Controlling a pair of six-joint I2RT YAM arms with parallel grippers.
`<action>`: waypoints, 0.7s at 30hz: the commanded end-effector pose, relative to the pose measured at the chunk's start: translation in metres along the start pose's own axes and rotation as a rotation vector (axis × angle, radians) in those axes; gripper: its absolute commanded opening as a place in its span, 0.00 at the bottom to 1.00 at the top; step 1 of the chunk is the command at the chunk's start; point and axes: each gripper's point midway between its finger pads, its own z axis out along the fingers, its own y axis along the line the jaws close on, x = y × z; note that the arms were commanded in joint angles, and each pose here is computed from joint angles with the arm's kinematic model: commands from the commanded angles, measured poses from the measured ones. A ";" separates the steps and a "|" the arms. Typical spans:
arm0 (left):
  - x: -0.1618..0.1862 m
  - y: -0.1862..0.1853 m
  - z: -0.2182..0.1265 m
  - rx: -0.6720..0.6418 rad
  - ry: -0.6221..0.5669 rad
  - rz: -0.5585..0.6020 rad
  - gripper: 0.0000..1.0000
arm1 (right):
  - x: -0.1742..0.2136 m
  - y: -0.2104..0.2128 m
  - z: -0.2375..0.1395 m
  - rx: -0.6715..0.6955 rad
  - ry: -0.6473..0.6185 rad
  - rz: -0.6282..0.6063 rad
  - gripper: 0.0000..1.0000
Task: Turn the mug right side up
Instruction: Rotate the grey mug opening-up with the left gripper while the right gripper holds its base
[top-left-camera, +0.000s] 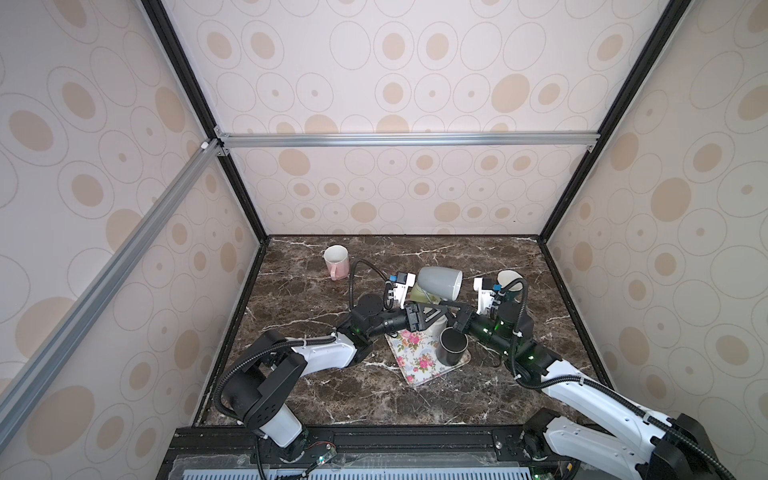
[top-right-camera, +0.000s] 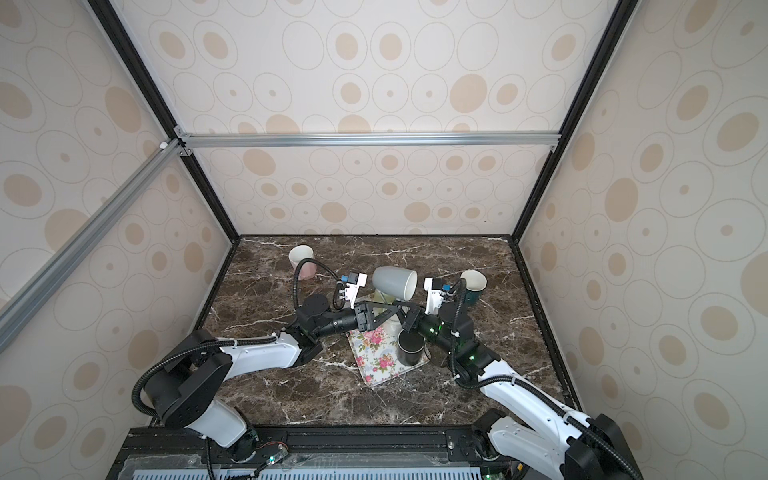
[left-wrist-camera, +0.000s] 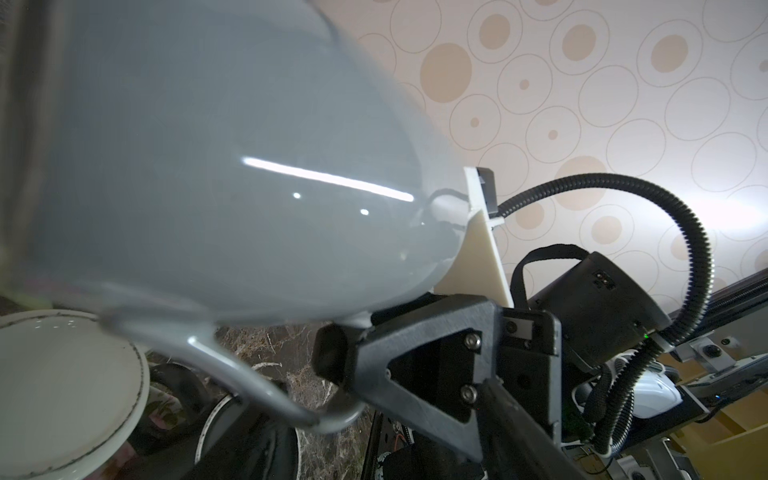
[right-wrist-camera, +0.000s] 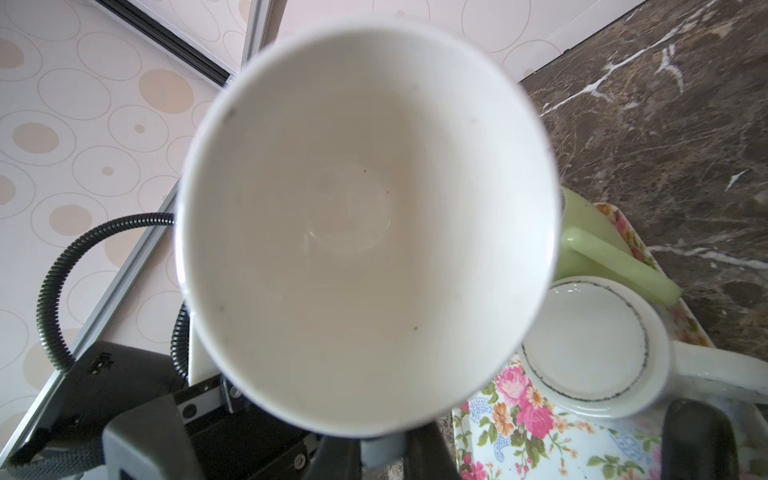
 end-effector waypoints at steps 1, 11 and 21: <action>-0.012 -0.024 0.006 0.087 -0.020 0.043 0.76 | -0.015 0.010 -0.004 -0.029 -0.073 -0.005 0.00; -0.011 -0.021 0.007 0.082 -0.019 0.037 0.98 | -0.016 0.007 -0.008 -0.007 -0.083 -0.015 0.00; -0.010 -0.018 0.006 0.066 -0.018 0.042 0.98 | -0.018 0.002 -0.016 0.025 -0.101 -0.032 0.00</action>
